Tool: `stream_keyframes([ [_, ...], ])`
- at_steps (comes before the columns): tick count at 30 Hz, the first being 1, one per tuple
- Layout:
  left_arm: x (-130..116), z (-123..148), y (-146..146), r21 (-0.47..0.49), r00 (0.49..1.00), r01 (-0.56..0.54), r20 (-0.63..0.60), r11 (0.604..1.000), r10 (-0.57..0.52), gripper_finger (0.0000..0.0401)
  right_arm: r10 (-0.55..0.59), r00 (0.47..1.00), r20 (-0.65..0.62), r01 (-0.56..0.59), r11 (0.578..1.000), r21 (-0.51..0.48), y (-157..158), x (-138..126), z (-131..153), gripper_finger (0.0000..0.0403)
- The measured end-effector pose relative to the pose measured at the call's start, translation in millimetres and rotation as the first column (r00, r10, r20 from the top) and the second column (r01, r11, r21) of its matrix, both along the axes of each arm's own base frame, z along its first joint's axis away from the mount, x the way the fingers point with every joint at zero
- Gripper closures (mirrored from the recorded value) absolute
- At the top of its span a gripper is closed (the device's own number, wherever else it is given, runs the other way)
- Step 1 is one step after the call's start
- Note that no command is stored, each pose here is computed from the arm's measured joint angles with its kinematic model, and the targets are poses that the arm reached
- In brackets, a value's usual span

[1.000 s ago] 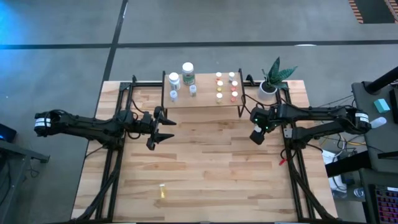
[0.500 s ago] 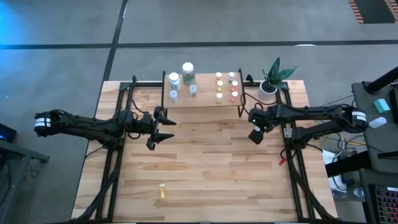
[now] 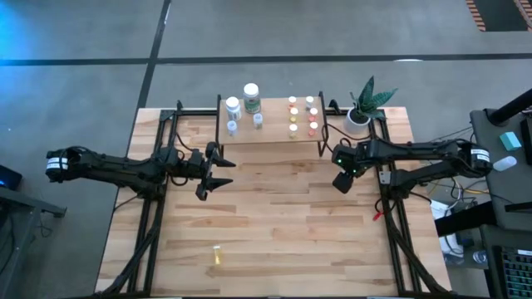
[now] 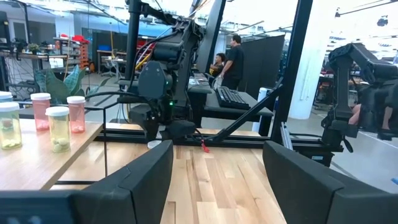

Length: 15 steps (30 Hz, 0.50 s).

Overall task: Pick and place medicine bottles onto shelf by color
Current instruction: Put the big orange pill bottle on the shelf

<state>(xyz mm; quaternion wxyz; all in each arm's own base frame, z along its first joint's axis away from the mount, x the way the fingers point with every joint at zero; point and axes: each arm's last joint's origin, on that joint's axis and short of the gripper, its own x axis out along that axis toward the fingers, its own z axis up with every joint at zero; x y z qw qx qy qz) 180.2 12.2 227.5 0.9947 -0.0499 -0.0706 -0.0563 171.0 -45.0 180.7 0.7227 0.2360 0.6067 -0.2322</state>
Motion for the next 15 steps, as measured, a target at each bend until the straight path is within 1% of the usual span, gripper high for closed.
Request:
stream_keyframes([
  [3,0,0,0,0.000,1.000,0.000,0.000,1.000,0.000,0.0168,-0.002,1.000,0.016,0.002,0.999,0.037,1,1,3,0.0191],
  [5,0,0,0,0.000,1.000,0.000,0.000,1.000,0.000,0.0168,-0.007,0.999,0.041,0.004,0.999,0.053,2,5,8,0.0189],
  [8,0,0,0,0.000,1.000,0.000,0.000,1.000,0.000,0.0168,0.010,0.997,0.079,-0.016,0.997,0.079,6,10,16,0.0198],
  [11,0,0,0,0.000,1.000,0.000,0.000,1.000,0.000,0.0168,0.027,0.991,0.129,-0.044,0.991,0.128,11,17,27,0.0207],
  [13,0,0,0,0.000,1.000,0.000,0.000,1.000,0.000,0.0168,0.044,0.985,0.164,-0.071,0.984,0.161,16,22,34,0.0208],
  [15,0,0,0,0.000,1.000,0.000,0.000,1.000,0.000,0.0168,0.056,0.980,0.193,-0.090,0.981,0.173,22,26,42,0.0204],
])
